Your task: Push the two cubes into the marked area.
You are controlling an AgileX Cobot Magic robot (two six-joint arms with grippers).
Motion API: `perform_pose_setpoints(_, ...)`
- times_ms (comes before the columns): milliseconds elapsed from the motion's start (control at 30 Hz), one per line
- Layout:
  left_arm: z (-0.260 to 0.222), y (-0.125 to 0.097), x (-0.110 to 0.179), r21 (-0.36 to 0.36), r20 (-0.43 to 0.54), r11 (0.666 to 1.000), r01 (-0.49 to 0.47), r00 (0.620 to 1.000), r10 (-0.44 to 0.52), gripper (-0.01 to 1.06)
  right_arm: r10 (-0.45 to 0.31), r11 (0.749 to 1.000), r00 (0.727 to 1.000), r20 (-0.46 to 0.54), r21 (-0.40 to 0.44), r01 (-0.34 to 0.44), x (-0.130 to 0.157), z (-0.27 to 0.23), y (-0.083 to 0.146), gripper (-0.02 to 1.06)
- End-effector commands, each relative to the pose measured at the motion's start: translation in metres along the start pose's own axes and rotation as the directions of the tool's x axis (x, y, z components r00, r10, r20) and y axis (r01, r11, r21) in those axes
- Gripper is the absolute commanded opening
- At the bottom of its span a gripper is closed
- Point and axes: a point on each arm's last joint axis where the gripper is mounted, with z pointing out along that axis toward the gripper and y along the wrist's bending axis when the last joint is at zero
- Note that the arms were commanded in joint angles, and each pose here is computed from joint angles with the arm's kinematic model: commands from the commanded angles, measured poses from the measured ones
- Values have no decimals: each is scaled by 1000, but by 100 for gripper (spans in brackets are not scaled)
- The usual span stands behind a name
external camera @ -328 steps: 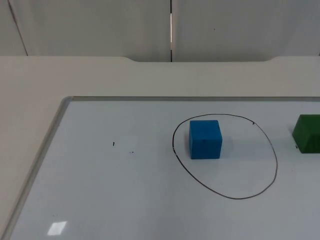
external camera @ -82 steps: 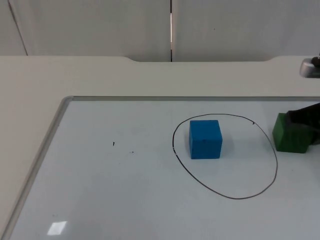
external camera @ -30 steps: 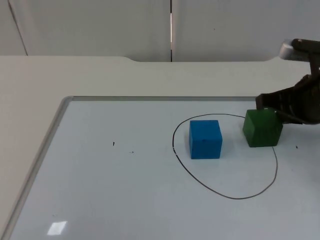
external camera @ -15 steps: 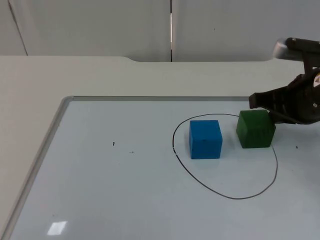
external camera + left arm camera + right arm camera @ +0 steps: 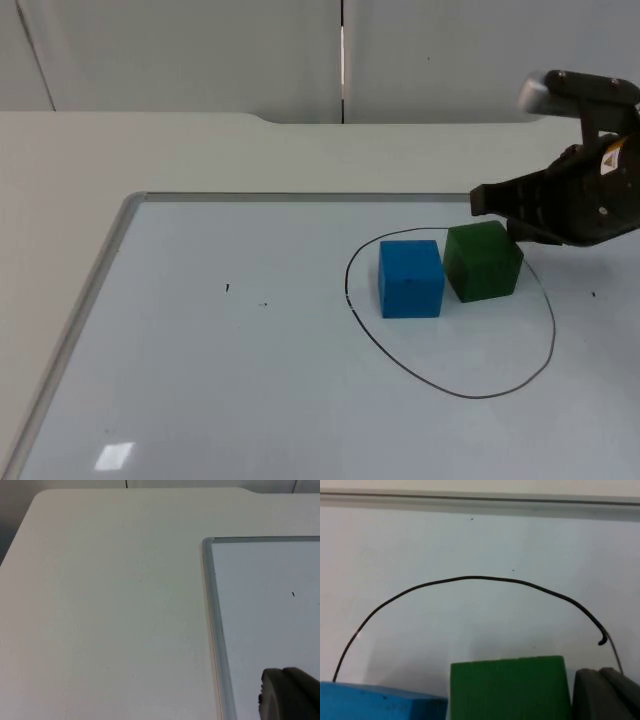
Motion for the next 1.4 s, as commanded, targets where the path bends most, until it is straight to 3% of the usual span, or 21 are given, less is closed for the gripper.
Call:
perform_pose_setpoints(0,1,0,0,0,9,1000,-5,1000,5,0,-10,1000,1000,19,-9,10,-2,0,3,0)
perform_pose_setpoints(267,1,0,0,0,9,1000,-5,1000,5,0,4,1000,1000,1,8,-4,-4,-3,-4,0)
perform_pose_setpoints(400,1,0,0,0,9,1000,-5,1000,5,0,6,999,1000,18,33,-6,-22,-31,-15,0)
perform_pose_setpoints(633,1,0,0,0,9,1000,-5,1000,5,0,-117,993,988,104,45,113,-51,-102,-16,0)
perform_pose_setpoints(800,1,0,0,0,9,1000,-5,1000,5,0,-151,988,964,218,42,145,-65,-171,-9,0)
perform_pose_setpoints(933,1,0,0,0,9,1000,-5,1000,5,0,-150,988,922,356,33,148,-68,-239,-5,0)
perform_pose_setpoints(967,1,0,0,0,9,1000,-5,1000,5,0,-150,988,922,356,33,148,-68,-239,-5,0)
perform_pose_setpoints(1133,1,0,0,0,9,1000,-5,1000,5,0,-151,987,870,469,29,156,-57,-299,-4,0)
perform_pose_setpoints(1267,1,0,0,0,9,1000,-5,1000,5,0,-176,983,855,488,40,180,-47,-323,-4,0)
perform_pose_setpoints(1367,1,1,0,-2,9,1000,-8,1000,8,0,-178,983,867,466,41,179,-39,-332,-6,0)
